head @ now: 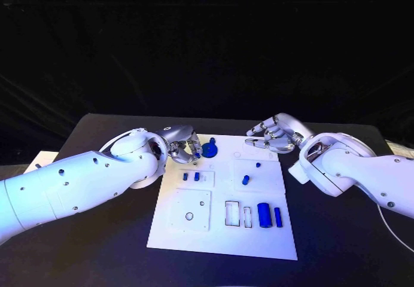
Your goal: Assemble the parts on the task board
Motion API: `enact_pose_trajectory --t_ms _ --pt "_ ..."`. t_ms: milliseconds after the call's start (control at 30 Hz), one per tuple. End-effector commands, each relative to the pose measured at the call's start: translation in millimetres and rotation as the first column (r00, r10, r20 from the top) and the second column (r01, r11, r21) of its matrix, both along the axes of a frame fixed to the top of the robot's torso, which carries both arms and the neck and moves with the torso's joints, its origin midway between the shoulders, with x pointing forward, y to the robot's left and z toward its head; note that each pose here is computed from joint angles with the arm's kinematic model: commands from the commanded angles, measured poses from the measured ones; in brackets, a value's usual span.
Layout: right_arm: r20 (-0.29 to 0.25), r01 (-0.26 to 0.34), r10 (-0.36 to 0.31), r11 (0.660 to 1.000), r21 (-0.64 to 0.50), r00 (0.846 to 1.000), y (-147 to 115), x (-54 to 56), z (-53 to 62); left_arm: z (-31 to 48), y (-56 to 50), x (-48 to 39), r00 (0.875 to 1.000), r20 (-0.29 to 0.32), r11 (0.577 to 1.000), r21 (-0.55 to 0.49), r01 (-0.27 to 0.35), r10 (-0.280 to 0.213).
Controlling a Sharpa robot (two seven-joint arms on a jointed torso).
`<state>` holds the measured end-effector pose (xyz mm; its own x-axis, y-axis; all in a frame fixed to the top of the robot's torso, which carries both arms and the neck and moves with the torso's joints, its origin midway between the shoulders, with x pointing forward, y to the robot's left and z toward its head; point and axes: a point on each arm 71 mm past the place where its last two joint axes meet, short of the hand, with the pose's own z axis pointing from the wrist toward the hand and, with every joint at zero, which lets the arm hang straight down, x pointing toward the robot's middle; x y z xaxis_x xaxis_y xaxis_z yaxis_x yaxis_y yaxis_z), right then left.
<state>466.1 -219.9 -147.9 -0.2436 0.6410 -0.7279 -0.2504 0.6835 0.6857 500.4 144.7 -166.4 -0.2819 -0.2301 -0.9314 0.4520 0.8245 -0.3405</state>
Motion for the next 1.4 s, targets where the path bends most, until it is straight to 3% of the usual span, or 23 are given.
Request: enact_pose_trajectory --t_ms 33,433,1400 --pt "0.000 -0.016 0.016 1.000 -0.003 1.000 1.8 -0.6 -0.3 -3.1 2.3 0.9 0.999 -0.046 1.000 0.010 -0.002 0.002" --pt "0.000 -0.017 0.017 1.000 -0.002 1.000 2.0 -0.7 -0.5 -10.4 10.9 2.6 0.995 -0.100 0.997 0.078 -0.009 0.017" --pt "0.000 -0.018 0.018 1.000 -0.004 1.000 2.7 -0.6 -0.7 -17.9 0.4 4.2 0.995 -0.101 0.995 0.103 0.014 -0.004"
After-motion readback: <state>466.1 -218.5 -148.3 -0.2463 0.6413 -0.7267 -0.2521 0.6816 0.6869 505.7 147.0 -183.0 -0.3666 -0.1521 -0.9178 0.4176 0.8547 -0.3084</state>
